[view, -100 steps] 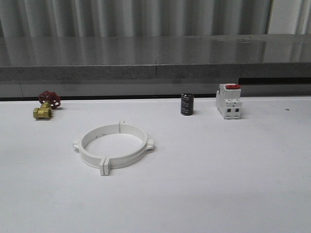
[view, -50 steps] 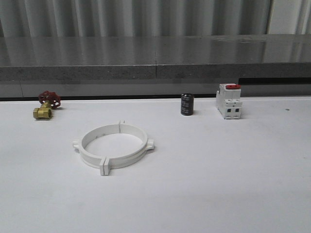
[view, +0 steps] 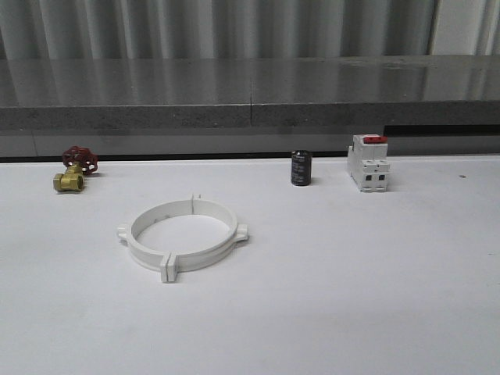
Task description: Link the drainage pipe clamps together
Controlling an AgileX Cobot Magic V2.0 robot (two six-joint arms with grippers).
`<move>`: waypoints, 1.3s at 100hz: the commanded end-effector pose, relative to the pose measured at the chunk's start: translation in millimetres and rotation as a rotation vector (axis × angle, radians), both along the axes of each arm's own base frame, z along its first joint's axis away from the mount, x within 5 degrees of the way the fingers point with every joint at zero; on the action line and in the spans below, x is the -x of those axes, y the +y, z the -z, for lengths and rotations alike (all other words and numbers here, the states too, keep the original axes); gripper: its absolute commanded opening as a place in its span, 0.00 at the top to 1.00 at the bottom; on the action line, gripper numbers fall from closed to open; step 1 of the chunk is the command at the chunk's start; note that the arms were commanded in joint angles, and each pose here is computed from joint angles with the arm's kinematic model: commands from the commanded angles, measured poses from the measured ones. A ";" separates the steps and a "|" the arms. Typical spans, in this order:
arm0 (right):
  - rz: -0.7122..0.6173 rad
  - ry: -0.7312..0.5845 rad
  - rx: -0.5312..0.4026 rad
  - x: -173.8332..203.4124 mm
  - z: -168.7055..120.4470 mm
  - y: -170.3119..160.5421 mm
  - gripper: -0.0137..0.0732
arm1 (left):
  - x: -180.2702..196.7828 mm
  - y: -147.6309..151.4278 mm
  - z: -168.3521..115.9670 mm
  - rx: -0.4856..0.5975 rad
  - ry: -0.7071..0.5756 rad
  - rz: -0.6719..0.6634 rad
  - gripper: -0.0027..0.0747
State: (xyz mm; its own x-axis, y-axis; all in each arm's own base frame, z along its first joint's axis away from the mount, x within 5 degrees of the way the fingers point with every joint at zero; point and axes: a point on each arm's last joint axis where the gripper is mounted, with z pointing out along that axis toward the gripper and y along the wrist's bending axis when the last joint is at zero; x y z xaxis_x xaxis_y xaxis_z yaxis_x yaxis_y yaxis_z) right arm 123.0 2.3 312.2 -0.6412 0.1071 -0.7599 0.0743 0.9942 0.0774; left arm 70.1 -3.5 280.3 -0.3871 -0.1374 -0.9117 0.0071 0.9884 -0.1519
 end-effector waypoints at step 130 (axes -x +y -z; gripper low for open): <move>-0.004 -0.804 0.005 68.6 101.2 -2.6 0.92 | -2.9 -0.9 -13.8 0.005 -0.087 0.008 0.99</move>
State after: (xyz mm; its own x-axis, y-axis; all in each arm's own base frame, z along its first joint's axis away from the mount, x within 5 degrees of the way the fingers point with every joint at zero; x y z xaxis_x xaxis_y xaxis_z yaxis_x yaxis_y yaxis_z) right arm 56.0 -0.8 196.6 -0.0531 0.1192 -0.9915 0.0141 0.9928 0.1186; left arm 70.1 -3.5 280.3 -0.3871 -0.1374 -0.9117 0.0071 0.9884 -0.1519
